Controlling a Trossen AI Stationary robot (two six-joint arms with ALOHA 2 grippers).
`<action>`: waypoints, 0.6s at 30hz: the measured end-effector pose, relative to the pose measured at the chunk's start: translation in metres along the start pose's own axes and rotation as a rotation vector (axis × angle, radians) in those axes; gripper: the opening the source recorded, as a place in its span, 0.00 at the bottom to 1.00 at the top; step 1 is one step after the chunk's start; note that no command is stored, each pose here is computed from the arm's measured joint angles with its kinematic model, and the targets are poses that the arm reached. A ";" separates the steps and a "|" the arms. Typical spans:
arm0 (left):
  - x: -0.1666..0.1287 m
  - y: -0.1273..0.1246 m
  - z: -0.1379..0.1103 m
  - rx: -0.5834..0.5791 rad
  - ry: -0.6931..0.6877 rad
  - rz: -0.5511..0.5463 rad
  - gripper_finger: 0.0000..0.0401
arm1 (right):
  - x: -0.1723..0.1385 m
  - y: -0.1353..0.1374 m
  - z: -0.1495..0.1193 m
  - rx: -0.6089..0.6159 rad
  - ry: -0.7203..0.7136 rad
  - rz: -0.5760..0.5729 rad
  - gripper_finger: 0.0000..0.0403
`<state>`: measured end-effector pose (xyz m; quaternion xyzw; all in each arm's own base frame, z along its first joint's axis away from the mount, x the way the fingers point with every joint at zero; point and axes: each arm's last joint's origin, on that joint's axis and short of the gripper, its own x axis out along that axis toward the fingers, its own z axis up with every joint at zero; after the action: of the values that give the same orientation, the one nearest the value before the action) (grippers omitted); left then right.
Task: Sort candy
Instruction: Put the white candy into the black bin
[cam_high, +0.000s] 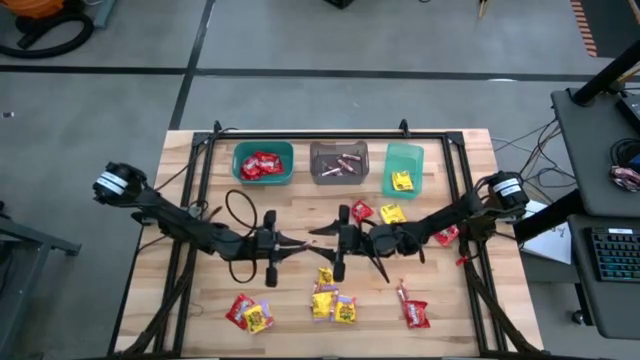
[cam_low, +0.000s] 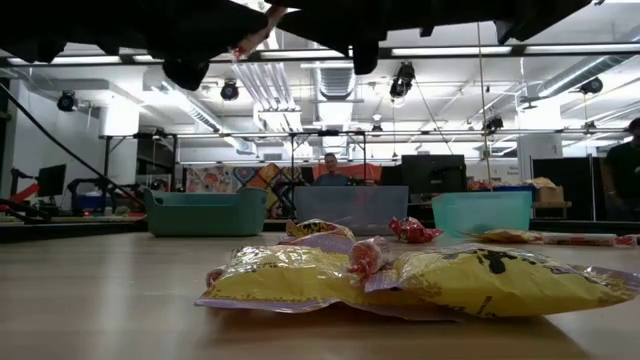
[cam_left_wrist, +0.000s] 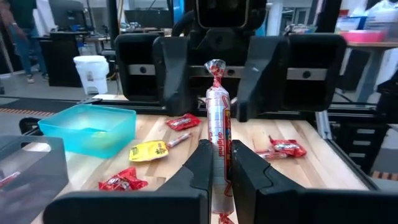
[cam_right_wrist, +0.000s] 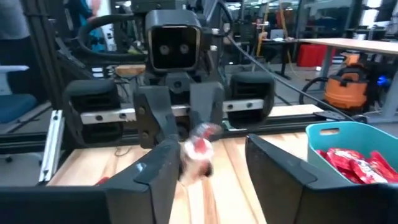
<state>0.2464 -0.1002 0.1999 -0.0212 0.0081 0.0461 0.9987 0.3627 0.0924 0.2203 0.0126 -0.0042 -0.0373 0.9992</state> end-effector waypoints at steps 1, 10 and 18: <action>0.001 0.000 -0.001 0.000 0.000 0.005 0.02 | 0.000 -0.001 0.000 0.000 0.000 0.011 0.38; 0.012 -0.001 -0.004 -0.003 -0.003 0.046 0.04 | 0.001 -0.004 0.004 -0.012 -0.010 0.029 0.08; 0.008 0.005 0.002 0.030 -0.025 0.135 0.22 | 0.002 -0.016 0.009 -0.007 -0.016 0.000 0.08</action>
<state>0.2538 -0.0946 0.2011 -0.0048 -0.0023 0.1137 0.9935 0.3637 0.0762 0.2286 0.0089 -0.0120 -0.0375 0.9992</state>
